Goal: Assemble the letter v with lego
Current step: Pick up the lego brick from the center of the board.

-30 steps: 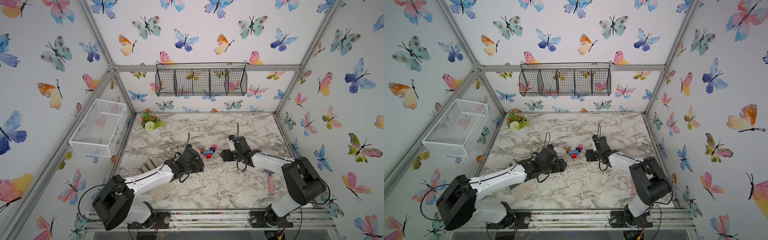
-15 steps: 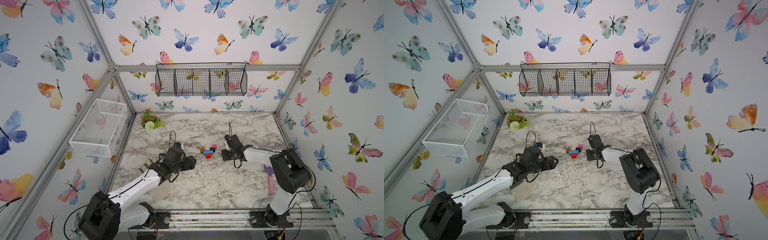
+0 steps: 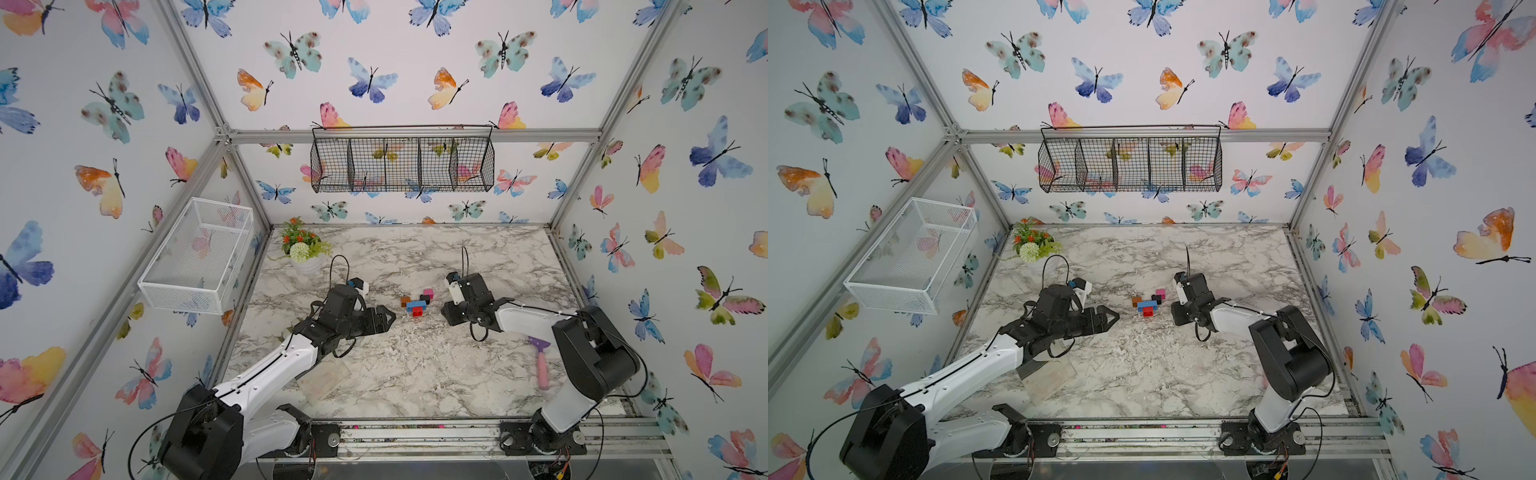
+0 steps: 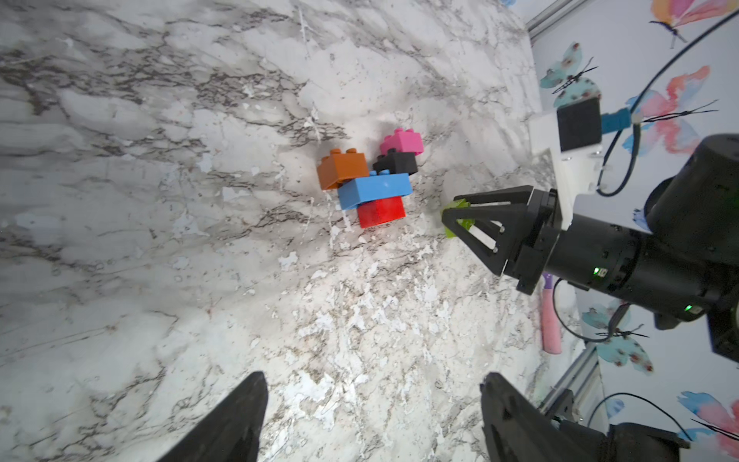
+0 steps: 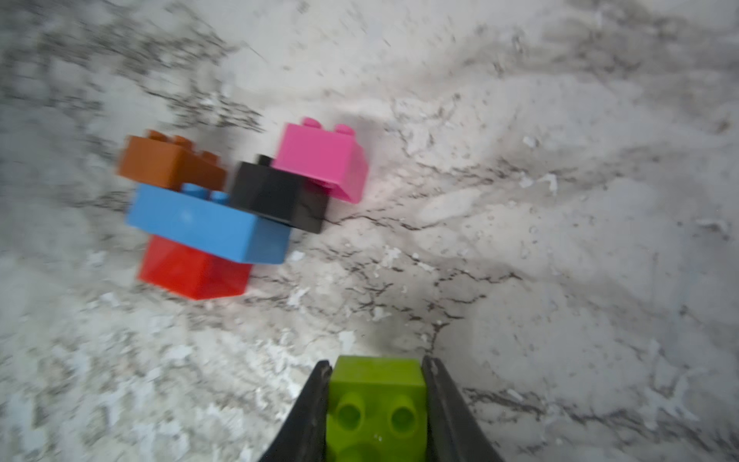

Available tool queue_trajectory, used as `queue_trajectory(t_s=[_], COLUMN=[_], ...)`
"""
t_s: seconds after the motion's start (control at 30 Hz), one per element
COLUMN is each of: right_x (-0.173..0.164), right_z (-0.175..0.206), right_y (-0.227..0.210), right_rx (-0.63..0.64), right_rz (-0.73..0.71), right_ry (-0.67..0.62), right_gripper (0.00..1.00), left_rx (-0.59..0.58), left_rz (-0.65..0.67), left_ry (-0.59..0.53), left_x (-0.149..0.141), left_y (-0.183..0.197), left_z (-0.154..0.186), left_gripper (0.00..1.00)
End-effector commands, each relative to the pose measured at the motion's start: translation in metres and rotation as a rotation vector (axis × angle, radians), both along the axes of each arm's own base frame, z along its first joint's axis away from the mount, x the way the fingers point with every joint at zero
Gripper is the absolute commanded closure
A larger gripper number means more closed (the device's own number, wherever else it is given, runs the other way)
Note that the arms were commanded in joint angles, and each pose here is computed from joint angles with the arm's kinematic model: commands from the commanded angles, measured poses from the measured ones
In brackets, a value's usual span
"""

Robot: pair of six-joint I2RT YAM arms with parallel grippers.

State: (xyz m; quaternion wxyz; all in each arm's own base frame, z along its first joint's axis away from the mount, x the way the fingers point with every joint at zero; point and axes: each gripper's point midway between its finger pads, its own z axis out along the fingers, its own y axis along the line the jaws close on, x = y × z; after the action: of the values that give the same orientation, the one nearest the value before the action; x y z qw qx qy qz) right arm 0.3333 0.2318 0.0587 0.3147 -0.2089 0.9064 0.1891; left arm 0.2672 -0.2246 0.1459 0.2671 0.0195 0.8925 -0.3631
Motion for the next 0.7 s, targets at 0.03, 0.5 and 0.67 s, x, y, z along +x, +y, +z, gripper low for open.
queue_trajectory(t_s=[0.03, 0.5, 0.67], right_x=[-0.024, -0.114, -0.116], right_z=[0.101, 0.167, 0.160], right_y=[0.050, 0.058, 0.066], right_rx=[0.362, 0.571, 0.525], right_rz=[0.322, 0.781, 0.852], right_ry=[-0.331, -0.712, -0.677], right_gripper=[0.94, 0.98, 0.99], left_rx=[-0.204, -0.446, -0.426], left_rz=[-0.169, -0.466, -0.486], left_ry=[-0.055, 0.017, 0.043], left_x=[-0.012, -0.070, -0.074], left_y=[-0.028, -0.071, -0.075], left_z=[0.053, 0.103, 0.089], left_gripper=[0.18, 0.34, 0.36])
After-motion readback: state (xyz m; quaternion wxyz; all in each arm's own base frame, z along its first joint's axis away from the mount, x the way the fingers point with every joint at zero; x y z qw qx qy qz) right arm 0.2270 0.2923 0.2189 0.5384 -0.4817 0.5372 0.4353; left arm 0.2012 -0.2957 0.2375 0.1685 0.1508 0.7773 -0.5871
